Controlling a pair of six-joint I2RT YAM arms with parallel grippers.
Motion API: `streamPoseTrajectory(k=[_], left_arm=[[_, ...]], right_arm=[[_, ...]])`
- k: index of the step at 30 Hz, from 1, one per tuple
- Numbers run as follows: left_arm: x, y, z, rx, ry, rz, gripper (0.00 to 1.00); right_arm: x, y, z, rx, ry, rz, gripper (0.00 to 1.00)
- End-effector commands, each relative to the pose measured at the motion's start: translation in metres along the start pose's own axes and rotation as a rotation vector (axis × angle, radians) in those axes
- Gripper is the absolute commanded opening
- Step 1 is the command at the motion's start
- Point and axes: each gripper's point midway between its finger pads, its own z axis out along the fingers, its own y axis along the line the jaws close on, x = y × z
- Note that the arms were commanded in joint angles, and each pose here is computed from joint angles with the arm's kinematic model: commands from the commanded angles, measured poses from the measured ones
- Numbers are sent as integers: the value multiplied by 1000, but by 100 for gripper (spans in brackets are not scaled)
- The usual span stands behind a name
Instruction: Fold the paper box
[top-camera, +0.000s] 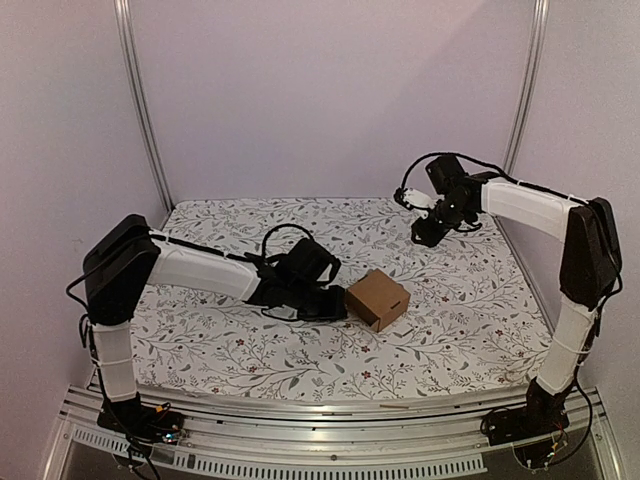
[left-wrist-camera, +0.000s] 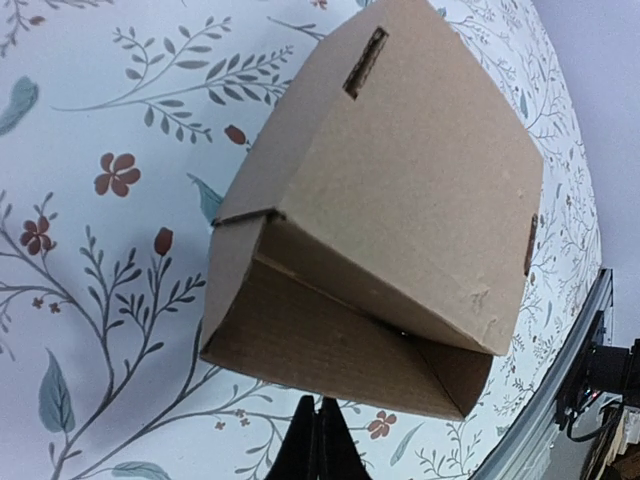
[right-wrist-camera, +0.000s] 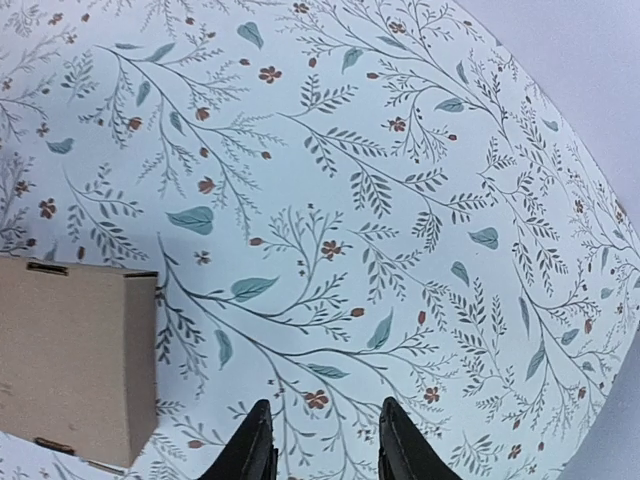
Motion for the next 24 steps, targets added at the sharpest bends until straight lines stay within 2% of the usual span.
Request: streamPoseTrajectory(k=[1,5,10,18,24], left_arm=[[23,14,-1,-129,126,128,0],[26,13,-1,-160,152,169,0],[24,5,14,-137,175,189,0],[-19,-37,27,-79,75,240,0],[-34,-46,38,-68,77,259,0]], right_arm=[[33,3,51,-30,147,-49,29],[52,19,77,-85,209,-44,28],[70,62,94,-164,265,-92,29],[77,134,85,-290,288,-208,30],[76,165,71,-374,274,-197,30]])
